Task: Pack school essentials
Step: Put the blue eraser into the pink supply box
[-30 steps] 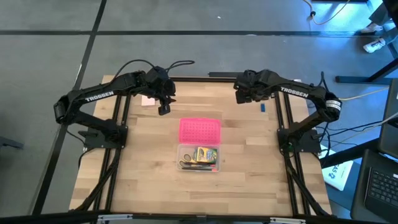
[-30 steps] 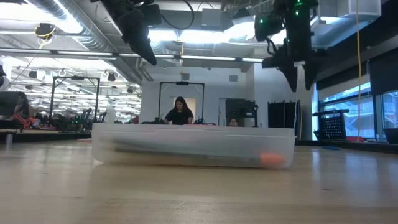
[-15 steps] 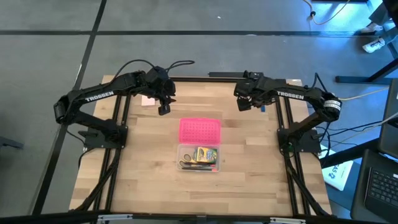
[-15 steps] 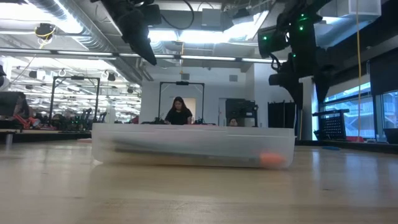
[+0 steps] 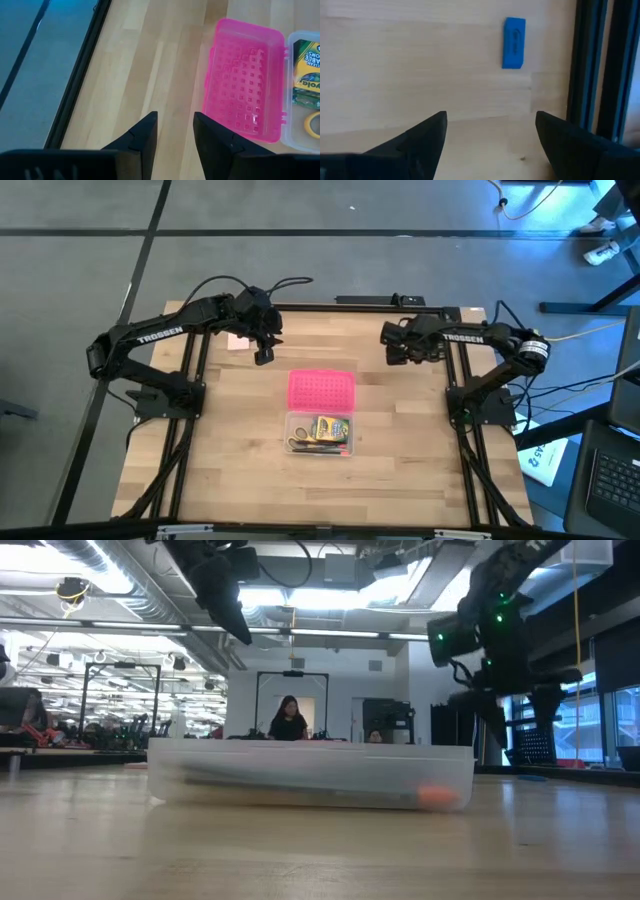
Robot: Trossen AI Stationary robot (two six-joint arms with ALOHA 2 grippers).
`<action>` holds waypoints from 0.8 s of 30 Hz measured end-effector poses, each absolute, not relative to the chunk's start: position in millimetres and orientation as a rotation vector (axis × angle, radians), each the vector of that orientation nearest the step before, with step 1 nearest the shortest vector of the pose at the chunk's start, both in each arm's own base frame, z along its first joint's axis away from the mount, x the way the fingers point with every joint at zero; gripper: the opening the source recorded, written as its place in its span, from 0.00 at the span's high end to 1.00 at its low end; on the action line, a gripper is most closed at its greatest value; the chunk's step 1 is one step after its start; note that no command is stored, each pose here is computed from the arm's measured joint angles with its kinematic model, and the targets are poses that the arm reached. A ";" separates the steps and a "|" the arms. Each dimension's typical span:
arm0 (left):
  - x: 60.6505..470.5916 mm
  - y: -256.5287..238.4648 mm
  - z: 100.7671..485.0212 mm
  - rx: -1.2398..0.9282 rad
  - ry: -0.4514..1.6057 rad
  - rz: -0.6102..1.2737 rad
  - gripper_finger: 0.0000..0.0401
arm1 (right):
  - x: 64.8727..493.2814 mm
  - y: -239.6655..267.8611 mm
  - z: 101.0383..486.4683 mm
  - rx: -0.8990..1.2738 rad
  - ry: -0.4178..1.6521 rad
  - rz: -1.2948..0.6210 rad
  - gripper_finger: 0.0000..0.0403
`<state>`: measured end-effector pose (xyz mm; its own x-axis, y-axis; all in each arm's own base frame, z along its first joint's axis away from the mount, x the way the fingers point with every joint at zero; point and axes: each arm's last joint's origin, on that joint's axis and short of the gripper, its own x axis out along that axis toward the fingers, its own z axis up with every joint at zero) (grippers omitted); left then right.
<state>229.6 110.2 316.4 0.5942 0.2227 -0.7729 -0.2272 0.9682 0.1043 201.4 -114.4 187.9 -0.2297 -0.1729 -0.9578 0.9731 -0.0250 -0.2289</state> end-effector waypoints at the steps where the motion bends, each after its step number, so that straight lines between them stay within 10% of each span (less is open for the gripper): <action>1: 229.6 110.2 316.4 -0.005 0.897 0.261 0.70 | 199.1 -114.4 183.9 0.968 1.237 -1.471 0.24; 24: 229.6 110.2 316.4 -0.006 0.897 0.261 0.70 | 175.2 -136.6 149.5 0.843 1.094 -1.603 0.24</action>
<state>229.6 110.2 316.4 0.5943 0.2225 -0.7728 -0.2272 0.9683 0.1040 175.2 -136.6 149.5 -0.2779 -0.3348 -0.9004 0.9605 -0.1128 -0.2545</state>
